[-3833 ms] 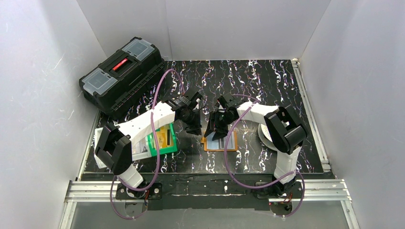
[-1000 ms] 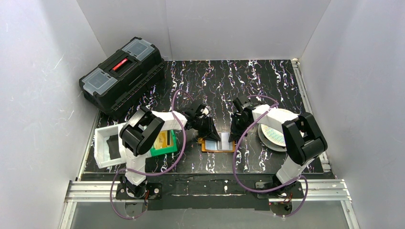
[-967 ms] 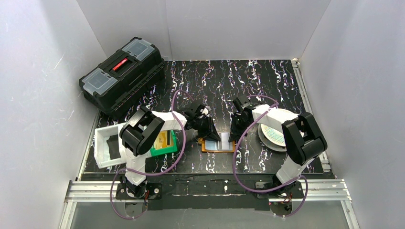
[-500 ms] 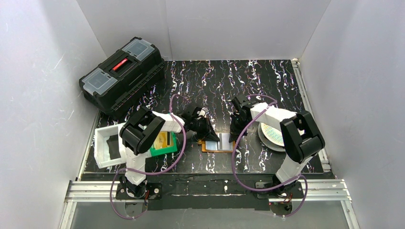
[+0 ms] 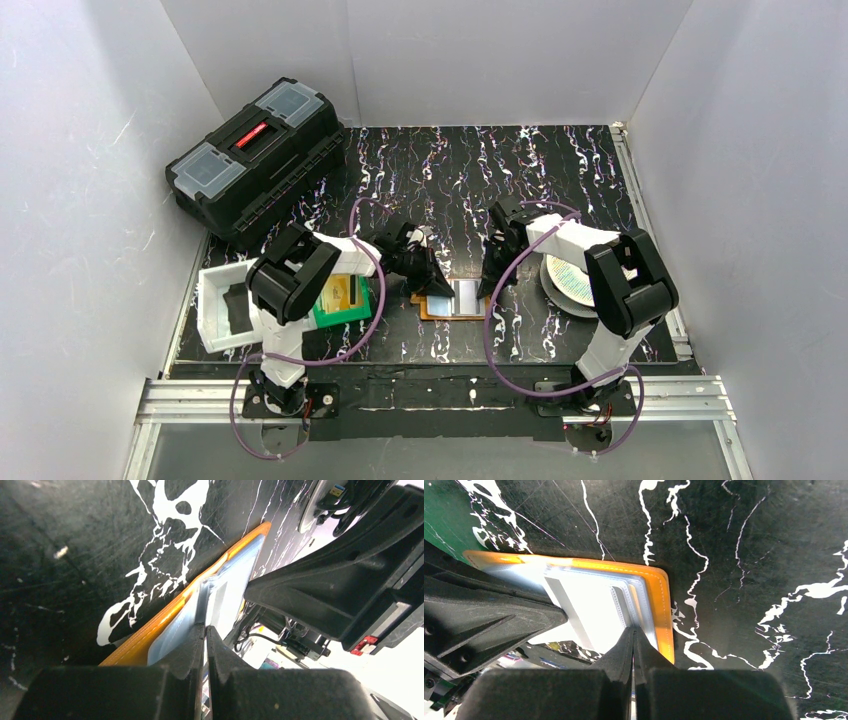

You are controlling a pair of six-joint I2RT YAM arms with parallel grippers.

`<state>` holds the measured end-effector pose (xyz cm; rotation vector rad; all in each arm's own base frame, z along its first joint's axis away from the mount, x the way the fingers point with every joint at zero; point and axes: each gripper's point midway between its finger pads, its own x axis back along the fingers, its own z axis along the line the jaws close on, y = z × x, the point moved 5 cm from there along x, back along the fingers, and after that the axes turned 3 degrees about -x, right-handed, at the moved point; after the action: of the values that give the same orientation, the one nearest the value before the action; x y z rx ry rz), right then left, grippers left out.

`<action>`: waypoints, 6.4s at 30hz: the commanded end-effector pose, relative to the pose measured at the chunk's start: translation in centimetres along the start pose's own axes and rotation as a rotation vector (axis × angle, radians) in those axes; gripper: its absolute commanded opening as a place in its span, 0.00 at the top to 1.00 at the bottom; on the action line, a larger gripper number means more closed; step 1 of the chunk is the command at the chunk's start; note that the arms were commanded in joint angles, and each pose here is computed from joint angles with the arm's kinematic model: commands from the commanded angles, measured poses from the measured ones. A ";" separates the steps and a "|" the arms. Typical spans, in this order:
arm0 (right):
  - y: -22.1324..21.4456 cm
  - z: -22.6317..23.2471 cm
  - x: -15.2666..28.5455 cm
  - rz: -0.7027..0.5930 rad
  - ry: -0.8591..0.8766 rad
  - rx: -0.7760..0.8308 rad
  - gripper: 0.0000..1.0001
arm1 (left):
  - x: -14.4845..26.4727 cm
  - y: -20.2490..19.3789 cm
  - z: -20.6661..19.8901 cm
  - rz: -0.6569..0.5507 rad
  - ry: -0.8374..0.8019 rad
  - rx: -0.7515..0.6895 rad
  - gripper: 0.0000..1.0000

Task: Take the credit cards out of the card holder
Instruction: Remove the credit card from the card holder.

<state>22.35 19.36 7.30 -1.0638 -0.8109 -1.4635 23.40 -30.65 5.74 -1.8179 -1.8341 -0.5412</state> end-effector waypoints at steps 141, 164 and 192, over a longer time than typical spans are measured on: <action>0.4 -4.6 -4.1 0.011 -0.165 -0.012 0.99 | 7.7 -1.9 3.9 0.002 0.405 -0.083 1.00; -0.4 5.4 3.0 -0.031 0.316 0.142 0.48 | 5.1 -1.0 -0.2 -0.038 -0.037 0.009 1.00; -0.6 3.2 -2.2 0.090 0.326 -0.001 0.44 | 4.1 -0.5 -0.1 -0.031 -0.080 0.073 1.00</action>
<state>22.59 23.87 7.68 -0.7799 -0.5247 -1.5040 23.18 -27.58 8.30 -1.7769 -1.9304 -0.4176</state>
